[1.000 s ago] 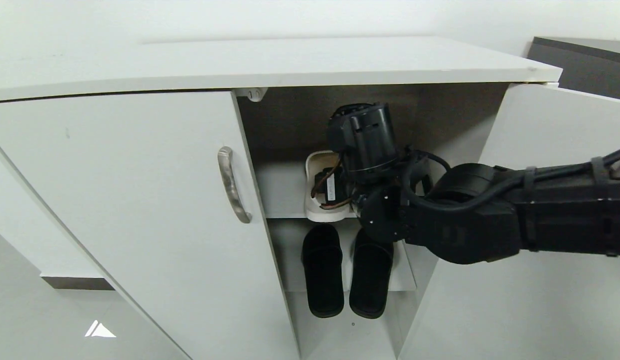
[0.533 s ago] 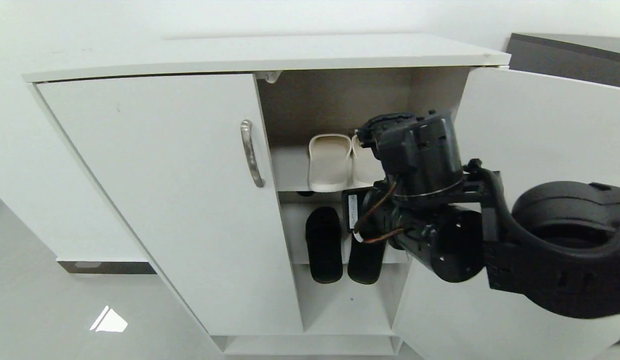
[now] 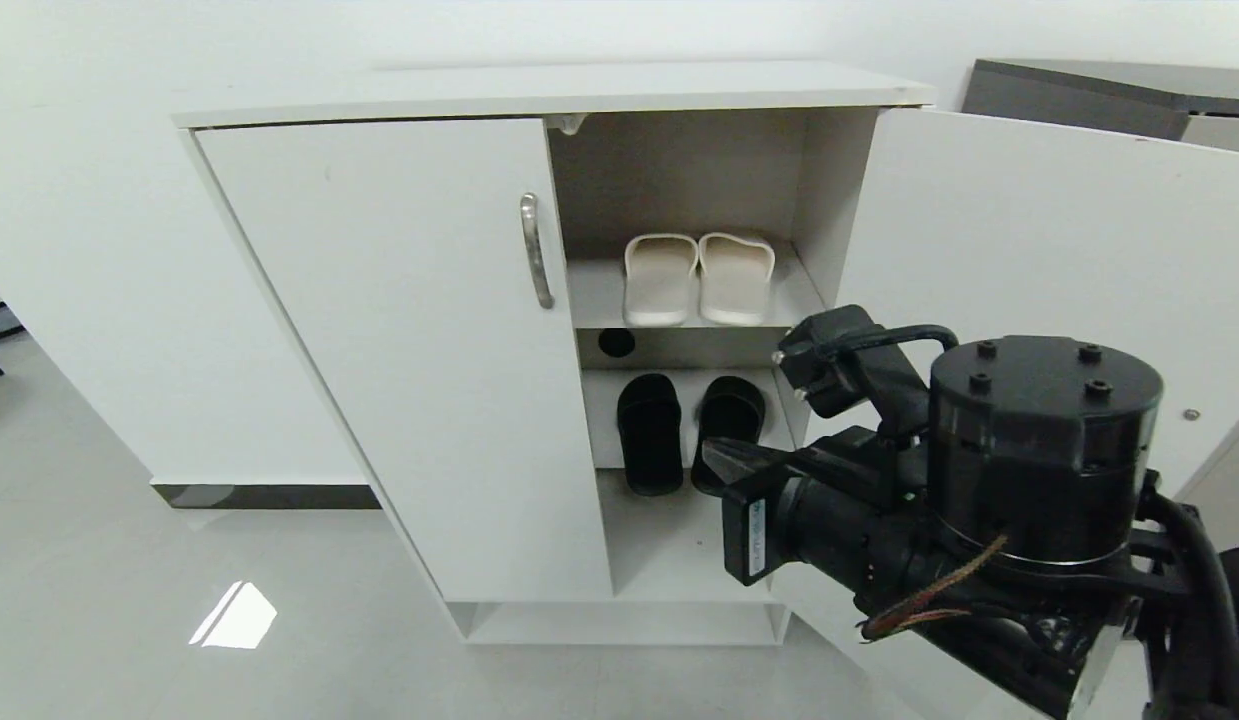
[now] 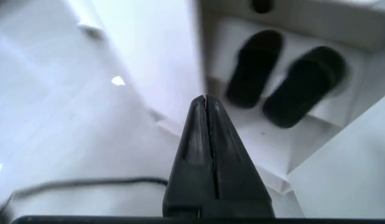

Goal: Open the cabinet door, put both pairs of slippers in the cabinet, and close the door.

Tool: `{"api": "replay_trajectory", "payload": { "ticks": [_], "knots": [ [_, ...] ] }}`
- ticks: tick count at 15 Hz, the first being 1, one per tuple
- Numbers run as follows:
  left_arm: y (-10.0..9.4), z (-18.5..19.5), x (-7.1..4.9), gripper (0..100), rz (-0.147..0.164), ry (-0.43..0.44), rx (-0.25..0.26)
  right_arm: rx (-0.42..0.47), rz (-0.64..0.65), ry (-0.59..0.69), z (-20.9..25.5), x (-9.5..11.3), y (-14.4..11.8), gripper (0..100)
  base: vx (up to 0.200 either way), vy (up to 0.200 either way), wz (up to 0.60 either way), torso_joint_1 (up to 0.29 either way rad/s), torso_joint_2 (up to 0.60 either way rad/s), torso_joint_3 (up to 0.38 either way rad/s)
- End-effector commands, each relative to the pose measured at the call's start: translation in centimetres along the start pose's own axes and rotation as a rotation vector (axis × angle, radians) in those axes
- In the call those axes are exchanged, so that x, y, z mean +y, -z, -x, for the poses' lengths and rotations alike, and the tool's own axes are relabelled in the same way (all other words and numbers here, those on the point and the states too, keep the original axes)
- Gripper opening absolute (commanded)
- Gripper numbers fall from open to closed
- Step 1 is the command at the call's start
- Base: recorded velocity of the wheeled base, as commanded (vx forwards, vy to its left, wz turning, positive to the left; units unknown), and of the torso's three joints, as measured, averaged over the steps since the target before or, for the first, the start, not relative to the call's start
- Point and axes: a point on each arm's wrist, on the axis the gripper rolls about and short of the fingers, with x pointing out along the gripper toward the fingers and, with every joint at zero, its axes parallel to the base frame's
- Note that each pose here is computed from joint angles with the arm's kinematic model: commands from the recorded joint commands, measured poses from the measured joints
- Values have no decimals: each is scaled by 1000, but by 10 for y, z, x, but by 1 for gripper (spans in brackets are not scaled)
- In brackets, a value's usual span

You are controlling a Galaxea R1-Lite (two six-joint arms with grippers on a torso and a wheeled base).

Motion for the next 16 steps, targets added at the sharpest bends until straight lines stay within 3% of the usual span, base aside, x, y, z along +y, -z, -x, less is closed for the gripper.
{"api": "replay_trajectory", "payload": {
  "ticks": [1, 3, 11, 16],
  "knots": [
    [0, 0, 0, 0, 1, 0, 2, 15, 24, -10, 8, -5, 6, 0, -200, 0, 0, -2, 2, 2],
    [0, 0, 0, 0, 1, 0, 2, 32, 47, -8, 10, -6, 12, 0, -200, 0, 0, -7, 2, 2],
    [0, 0, 0, 0, -1, 0, 2, 47, 52, -8, 9, -6, 16, 0, 0, 0, 0, 0, 0, 0],
    [0, 0, 0, 0, 1, 0, 2, 53, 51, -12, 9, -6, 18, 0, -200, 0, 0, 4, 2, 2]
  ]
}}
